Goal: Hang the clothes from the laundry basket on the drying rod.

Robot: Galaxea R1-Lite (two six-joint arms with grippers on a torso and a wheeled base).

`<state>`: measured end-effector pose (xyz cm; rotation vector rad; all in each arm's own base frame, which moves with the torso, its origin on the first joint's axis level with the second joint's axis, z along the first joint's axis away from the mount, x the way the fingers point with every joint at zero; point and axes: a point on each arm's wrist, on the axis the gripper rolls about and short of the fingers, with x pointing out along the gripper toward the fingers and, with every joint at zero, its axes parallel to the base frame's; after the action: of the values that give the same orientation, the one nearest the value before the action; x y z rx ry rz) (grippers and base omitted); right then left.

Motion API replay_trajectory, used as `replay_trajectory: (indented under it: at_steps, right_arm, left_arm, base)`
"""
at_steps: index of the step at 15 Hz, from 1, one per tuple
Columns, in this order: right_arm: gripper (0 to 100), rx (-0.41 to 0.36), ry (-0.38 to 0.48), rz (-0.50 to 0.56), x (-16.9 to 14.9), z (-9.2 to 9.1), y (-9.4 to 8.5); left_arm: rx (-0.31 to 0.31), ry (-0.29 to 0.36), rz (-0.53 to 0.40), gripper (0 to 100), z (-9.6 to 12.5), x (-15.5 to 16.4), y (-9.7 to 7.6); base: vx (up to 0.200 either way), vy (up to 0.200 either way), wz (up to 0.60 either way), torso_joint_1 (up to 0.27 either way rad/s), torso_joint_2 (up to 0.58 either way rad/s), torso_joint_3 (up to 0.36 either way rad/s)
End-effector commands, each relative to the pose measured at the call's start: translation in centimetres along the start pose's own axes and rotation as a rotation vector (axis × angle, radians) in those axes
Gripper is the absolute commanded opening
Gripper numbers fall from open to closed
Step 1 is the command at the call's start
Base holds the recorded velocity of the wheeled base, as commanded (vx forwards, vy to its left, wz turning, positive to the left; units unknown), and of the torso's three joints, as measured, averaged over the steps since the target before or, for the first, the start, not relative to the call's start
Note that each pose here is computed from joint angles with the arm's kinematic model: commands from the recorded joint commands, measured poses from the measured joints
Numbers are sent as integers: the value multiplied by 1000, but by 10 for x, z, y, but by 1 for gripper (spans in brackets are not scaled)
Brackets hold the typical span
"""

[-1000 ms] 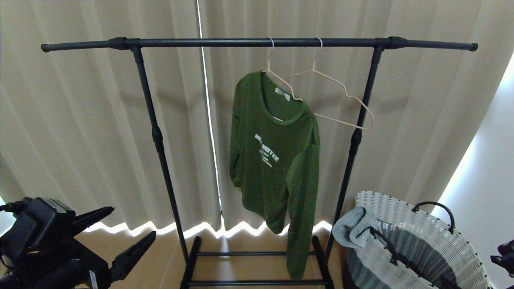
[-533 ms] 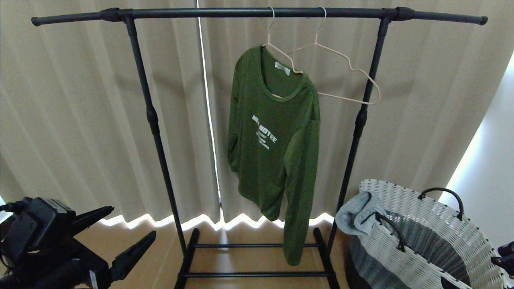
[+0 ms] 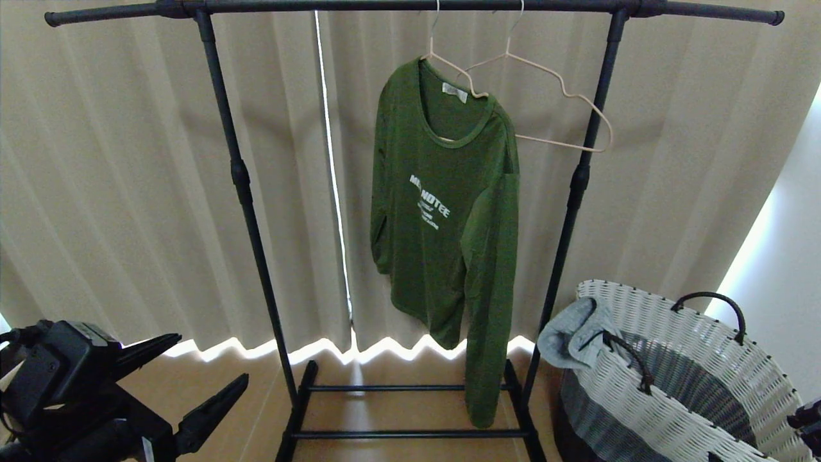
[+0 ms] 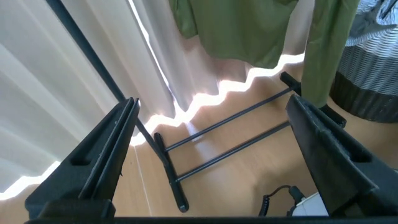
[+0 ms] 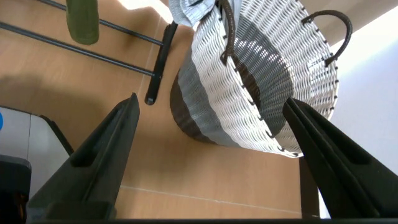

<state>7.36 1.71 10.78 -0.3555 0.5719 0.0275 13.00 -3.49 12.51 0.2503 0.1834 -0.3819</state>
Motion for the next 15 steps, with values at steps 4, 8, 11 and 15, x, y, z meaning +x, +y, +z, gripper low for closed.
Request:
replay_trajectory:
  at_steps: [4,8,11,15]
  right_arm:
    - [100,1,-10,-2,-1,1,-1]
    - [100,2,-12,-2,-1,1,-1]
    - [100,3,-11,-3,-1,1,-1]
    - [100,3,-12,-5,-1,1,-1]
  left_arm:
    - [3,-1,1,100,0,-1,0]
    - [1,4,0,100,-2,-1,0]
    - [1,5,-1,100,-2,-2,-1]
    - [1,7,-1,100,-3,-2,-1]
  base:
    - [0,0,0,0,0,0]
    - [0,-150,0,-2,3,4]
    - [0,-200,0,1,2,10]
    - [0,-150,0,1,3,1]
